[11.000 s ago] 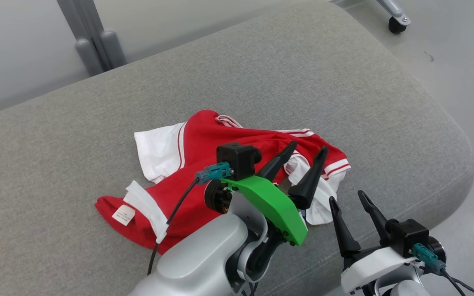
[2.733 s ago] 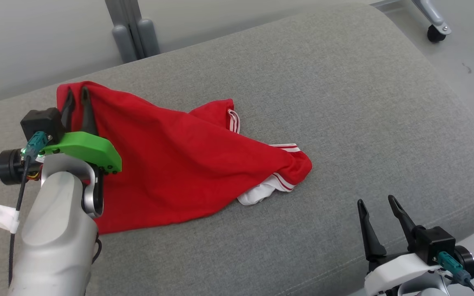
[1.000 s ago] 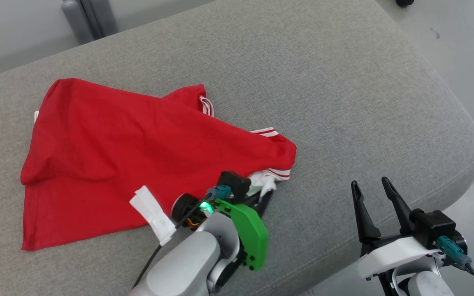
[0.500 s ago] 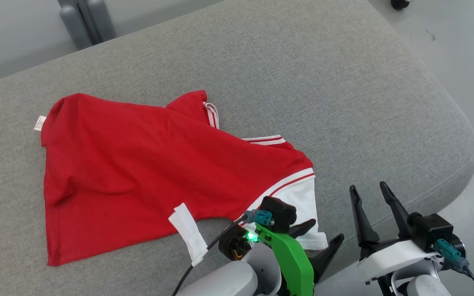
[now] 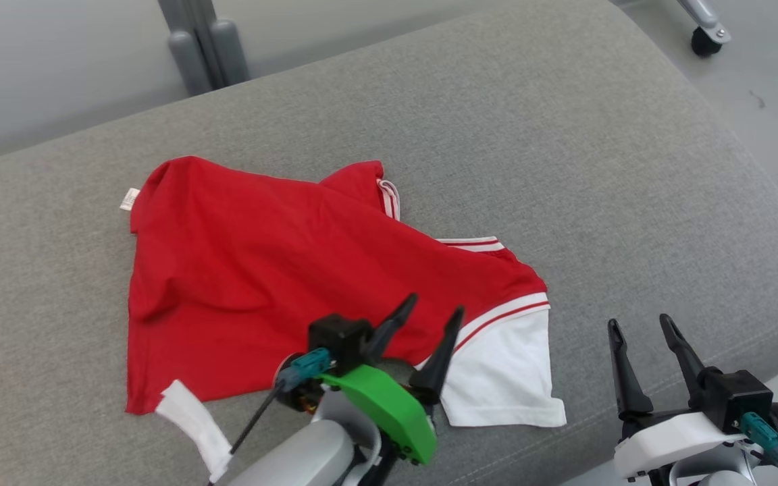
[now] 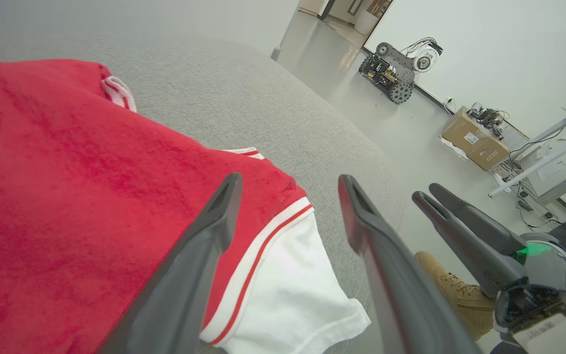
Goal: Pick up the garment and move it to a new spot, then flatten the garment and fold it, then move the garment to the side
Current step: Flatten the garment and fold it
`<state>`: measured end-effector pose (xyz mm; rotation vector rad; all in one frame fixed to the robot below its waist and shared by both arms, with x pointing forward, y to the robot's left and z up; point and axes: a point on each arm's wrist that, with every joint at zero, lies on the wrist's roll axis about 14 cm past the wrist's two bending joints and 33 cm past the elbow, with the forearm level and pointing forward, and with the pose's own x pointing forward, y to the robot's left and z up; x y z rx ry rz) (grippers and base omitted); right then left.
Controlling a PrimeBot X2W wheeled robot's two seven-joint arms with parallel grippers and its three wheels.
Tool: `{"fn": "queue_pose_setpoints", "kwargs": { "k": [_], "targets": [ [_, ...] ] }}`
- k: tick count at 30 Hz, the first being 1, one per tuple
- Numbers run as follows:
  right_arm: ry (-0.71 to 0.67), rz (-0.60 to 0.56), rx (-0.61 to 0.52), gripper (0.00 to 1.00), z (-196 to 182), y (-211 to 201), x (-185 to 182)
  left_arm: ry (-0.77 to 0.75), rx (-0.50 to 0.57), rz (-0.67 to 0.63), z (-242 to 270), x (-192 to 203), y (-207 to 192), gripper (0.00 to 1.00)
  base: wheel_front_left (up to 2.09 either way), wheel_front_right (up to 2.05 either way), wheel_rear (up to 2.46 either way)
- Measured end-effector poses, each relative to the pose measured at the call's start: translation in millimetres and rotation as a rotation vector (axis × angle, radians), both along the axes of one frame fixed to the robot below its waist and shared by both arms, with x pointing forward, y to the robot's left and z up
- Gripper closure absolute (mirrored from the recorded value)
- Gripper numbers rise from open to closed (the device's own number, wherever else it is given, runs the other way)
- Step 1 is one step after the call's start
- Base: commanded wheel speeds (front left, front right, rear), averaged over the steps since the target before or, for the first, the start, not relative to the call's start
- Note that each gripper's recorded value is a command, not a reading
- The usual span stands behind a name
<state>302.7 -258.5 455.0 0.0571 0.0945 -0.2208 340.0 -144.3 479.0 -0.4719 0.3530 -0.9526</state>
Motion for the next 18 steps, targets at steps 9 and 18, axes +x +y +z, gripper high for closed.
{"fn": "queue_pose_setpoints", "kwargs": {
  "k": [9, 18],
  "targets": [
    [-0.091, 0.038, -0.078, 0.0, 30, 2, 9, -0.091, 0.095, 0.444, -2, 37, 119, 0.0, 0.0, 0.0, 0.0],
    [-0.153, 0.159, -0.063, 0.0, 45, 38, 24, -0.206, 0.21, 0.755, 1, 23, 229, 0.0, 0.0, 0.0, 0.0]
  ]
}}
